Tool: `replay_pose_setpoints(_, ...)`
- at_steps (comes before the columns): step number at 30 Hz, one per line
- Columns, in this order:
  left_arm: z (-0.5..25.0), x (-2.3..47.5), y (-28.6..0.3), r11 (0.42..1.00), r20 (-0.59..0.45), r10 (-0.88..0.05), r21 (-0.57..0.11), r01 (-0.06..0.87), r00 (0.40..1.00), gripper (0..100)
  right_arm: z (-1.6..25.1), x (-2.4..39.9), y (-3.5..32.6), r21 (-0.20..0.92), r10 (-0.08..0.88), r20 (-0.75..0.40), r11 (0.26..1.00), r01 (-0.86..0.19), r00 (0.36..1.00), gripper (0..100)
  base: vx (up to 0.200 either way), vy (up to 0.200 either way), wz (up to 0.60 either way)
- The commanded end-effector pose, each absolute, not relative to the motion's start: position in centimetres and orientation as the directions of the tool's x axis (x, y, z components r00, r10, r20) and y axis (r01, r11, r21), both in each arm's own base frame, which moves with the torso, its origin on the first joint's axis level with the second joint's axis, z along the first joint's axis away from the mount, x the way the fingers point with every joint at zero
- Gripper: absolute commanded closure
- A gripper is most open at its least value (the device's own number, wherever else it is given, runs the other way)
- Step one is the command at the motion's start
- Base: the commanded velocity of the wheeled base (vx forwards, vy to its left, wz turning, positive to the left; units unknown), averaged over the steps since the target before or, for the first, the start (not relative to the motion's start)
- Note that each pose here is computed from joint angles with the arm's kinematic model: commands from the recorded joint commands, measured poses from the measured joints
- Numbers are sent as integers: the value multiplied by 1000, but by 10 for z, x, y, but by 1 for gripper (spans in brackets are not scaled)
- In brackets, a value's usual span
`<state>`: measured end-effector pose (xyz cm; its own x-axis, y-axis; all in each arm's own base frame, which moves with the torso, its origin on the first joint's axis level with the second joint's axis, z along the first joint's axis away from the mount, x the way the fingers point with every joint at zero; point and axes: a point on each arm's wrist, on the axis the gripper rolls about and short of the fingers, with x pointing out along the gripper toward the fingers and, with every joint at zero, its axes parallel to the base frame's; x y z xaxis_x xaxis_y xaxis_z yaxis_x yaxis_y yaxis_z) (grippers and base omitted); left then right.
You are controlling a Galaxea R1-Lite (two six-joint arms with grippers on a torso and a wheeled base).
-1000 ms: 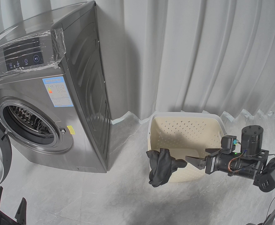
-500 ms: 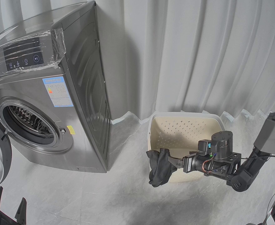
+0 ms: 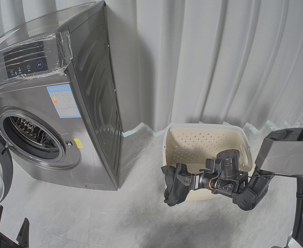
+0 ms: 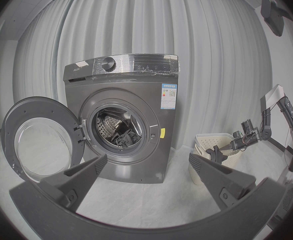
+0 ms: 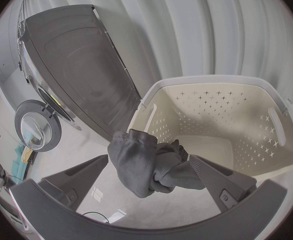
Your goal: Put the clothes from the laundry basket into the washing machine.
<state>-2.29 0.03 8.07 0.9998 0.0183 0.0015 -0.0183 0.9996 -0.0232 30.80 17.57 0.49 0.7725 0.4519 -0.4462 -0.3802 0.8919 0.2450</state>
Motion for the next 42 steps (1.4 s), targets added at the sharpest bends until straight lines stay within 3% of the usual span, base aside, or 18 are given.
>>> replay_pose_setpoints(1,76,-23,0,1000,2,18,-23,-18,1000,0,-10,313,178,243,446,-473,895,-374,760,0,0,0,0)
replay_pose_setpoints(24,76,-23,0,1000,2,18,-25,-18,1000,0,-30,321,191,305,476,-443,877,-371,760,0,0,0,0)
replay_pose_setpoints(25,76,-23,0,1000,2,18,-25,-18,1000,0,-30,321,191,306,476,-443,877,-371,760,100,0,0,0)
replay_pose_setpoints(33,76,-23,0,1000,2,18,-25,-18,1000,0,-18,319,192,329,487,-420,868,-372,765,100,0,0,0)
replay_pose_setpoints(42,76,-23,0,1000,2,18,-25,-18,1000,0,25,312,185,347,500,-332,854,-389,800,100,0,0,0)
